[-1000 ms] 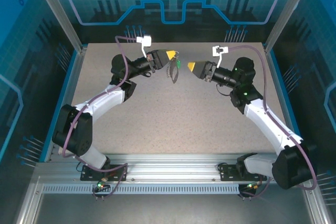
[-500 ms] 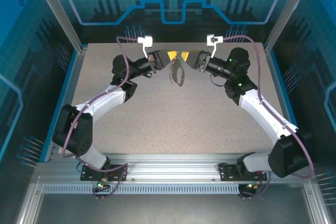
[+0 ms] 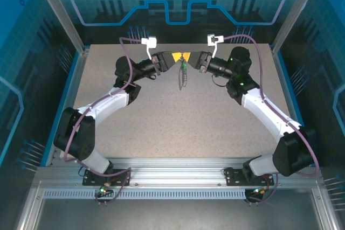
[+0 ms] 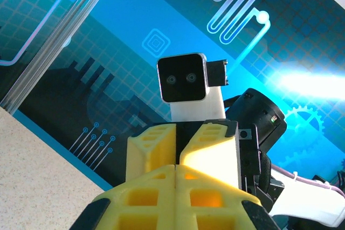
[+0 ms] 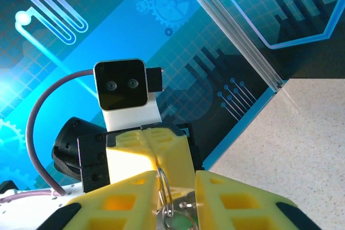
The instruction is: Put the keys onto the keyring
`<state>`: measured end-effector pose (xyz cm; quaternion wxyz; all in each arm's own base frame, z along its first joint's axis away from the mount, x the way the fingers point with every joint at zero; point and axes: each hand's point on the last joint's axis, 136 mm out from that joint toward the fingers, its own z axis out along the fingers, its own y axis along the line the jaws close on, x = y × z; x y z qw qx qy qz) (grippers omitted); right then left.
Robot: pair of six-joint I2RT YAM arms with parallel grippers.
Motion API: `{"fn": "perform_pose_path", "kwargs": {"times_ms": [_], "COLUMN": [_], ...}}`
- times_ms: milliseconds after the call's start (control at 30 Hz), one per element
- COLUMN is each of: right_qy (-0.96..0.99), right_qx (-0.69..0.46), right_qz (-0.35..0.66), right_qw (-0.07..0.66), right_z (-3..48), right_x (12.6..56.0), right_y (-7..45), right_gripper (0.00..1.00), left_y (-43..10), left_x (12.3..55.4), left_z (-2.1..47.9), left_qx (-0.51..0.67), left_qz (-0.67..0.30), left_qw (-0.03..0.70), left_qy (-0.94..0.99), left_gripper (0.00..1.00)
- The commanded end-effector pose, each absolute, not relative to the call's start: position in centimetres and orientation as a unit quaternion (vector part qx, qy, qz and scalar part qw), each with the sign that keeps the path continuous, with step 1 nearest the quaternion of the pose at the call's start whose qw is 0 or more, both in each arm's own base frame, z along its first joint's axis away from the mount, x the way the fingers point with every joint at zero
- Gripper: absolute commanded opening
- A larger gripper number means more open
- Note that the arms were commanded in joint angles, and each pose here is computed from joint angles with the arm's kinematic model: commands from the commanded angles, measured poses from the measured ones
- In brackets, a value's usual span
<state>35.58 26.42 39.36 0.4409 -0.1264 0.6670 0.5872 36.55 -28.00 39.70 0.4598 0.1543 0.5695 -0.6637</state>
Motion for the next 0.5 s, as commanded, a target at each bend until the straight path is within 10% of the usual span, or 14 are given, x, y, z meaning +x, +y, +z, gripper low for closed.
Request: {"fn": "perform_pose_path", "kwargs": {"times_ms": [0,467], "right_qy": [0.649,0.654], "right_qx": [-0.151,-0.188], "right_qz": [0.595,0.596], "right_qw": [0.45,0.427], "right_z": [41.01,40.8], "right_x": [35.14,34.27], "right_y": [27.12,27.95], "right_gripper": [0.22,0.0], "left_y": [-27.66,-27.68], "left_x": [35.01,35.06], "left_z": [42.05,42.11], "left_qx": [0.176,0.176], "left_qz": [-0.667,-0.667], "left_qw": [0.488,0.487], "left_qy": [0.536,0.536], "left_gripper": [0.0,0.0]}}
